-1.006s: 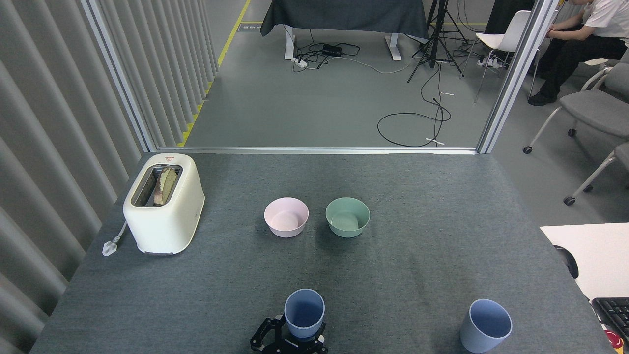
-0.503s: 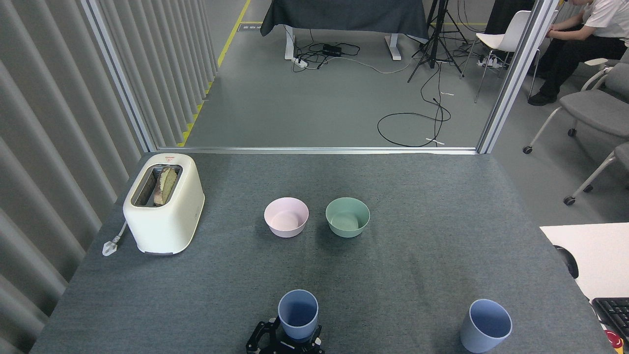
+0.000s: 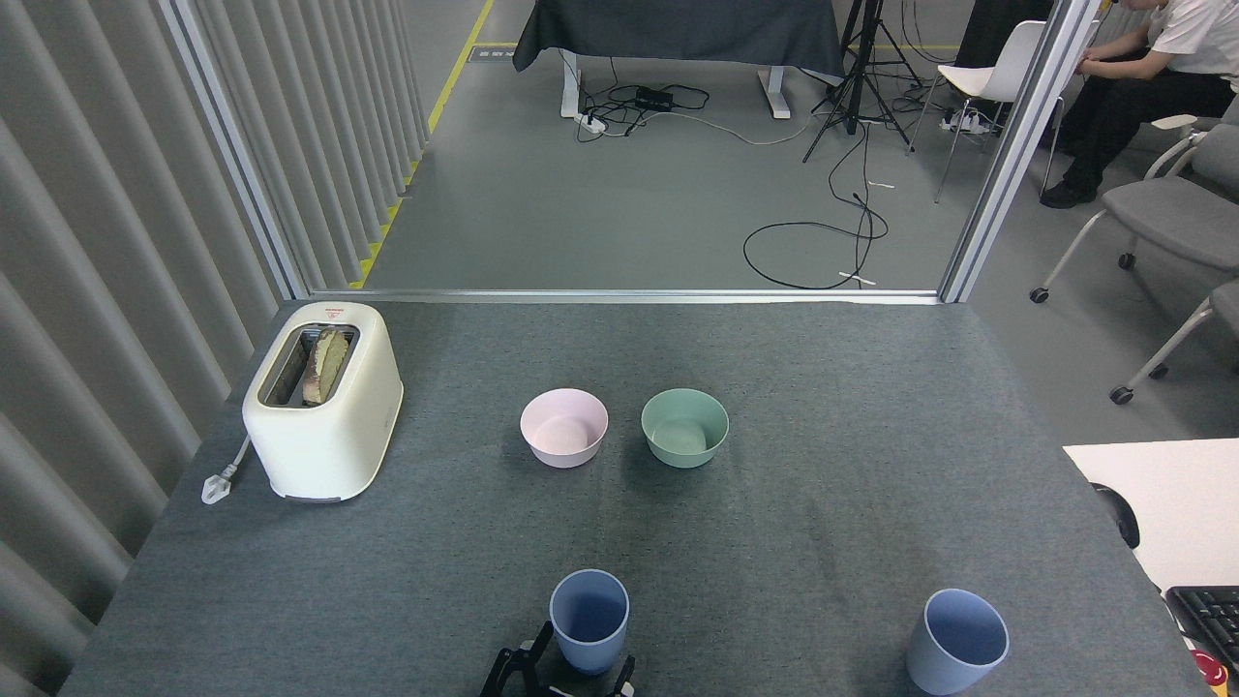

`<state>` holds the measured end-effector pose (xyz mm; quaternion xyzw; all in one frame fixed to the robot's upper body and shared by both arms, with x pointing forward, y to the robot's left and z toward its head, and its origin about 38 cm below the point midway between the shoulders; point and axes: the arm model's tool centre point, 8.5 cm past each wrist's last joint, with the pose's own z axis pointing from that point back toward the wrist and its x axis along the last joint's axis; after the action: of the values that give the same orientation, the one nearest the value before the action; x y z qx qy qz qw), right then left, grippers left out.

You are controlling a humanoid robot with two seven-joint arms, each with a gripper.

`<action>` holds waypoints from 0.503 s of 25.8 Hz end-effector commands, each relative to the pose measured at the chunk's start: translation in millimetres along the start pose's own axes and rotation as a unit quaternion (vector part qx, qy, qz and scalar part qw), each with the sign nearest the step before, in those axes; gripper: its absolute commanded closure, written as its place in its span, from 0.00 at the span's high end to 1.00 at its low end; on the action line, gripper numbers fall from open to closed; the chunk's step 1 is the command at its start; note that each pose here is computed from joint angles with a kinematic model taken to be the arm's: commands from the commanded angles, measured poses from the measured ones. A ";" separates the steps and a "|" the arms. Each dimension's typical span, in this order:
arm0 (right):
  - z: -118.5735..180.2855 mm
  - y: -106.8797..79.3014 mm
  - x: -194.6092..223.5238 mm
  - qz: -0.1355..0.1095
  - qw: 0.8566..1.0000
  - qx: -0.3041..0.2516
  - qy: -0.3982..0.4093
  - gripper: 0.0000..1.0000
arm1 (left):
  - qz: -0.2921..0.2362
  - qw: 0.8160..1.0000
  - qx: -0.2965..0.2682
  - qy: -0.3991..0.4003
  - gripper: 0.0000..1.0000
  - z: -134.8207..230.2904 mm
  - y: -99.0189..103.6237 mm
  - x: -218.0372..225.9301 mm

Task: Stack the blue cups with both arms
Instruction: 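Open the left gripper and withdraw it from the cup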

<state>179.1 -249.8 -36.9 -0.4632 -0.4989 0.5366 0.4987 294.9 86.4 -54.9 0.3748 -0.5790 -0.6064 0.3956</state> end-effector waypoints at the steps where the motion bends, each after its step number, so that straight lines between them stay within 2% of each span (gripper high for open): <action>1: 0.7 0.7 -0.2 0.000 1.000 0.001 0.000 1.00 | 0.006 1.000 -0.005 0.013 1.00 18.1 -3.8 -2.7; 9: 6.3 3.2 -3.4 0.001 1.000 0.006 0.005 1.00 | 0.033 0.998 0.016 0.058 1.00 54.9 9.3 -24.1; 13: 10.4 5.7 -18.0 0.007 1.000 0.014 0.024 1.00 | 0.047 0.994 0.016 0.099 1.00 87.2 12.3 -51.2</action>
<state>172.4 -258.5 -39.6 -0.4677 -0.4891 0.5356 0.5051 250.1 144.4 -42.7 0.4023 -0.5710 -0.5525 0.4548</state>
